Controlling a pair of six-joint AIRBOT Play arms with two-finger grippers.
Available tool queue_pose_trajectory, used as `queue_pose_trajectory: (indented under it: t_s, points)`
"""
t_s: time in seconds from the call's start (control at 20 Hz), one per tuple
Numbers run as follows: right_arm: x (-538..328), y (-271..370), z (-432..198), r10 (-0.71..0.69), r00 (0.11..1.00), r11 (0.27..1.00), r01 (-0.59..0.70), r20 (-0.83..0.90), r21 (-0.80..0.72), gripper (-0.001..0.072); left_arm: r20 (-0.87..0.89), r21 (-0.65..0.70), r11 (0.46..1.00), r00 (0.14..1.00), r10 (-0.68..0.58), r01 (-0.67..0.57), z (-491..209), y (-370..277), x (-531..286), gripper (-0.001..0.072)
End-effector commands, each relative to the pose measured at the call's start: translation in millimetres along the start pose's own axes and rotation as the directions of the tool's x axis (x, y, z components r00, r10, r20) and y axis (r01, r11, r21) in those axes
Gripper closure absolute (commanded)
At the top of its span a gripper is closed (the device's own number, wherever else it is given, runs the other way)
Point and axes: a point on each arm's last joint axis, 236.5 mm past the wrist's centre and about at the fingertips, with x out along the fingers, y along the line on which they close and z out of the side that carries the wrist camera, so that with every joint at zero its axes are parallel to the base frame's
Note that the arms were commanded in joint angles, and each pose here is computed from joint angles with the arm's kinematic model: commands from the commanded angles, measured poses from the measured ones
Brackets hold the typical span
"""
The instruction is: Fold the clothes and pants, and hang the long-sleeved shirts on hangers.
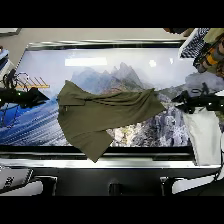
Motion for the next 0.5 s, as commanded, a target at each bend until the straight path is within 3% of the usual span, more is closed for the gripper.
queue_pose_trajectory:
  t_s: [0.0, 0.35, 0.4, 0.45]
  points:
    - [37, 2, -23, 0.0, 0.994, 1.0, -0.003, -0.108, -0.025, 0.0229, -0.009, -0.018, 1.0, 1.0, 0.016, -0.016, -31, 6, -3, 0.0372]
    - [71, -2, -44, -0.093, 0.981, 0.995, 0.085, -0.169, -0.054, 0.0233, -0.006, -0.081, 0.996, 1.0, 0.029, -0.03, -71, 23, -12, 0.0372]
    - [71, -2, -43, -0.094, 0.981, 0.995, 0.086, -0.168, -0.053, 0.0285, -0.008, -0.103, 0.994, 0.999, 0.033, -0.034, -79, 29, -13, 0.0372]
    - [71, -2, -42, -0.093, 0.982, 0.995, 0.086, -0.162, -0.053, 0.0387, -0.014, -0.126, 0.991, 0.999, 0.036, -0.037, -88, 35, -12, 0.0372]
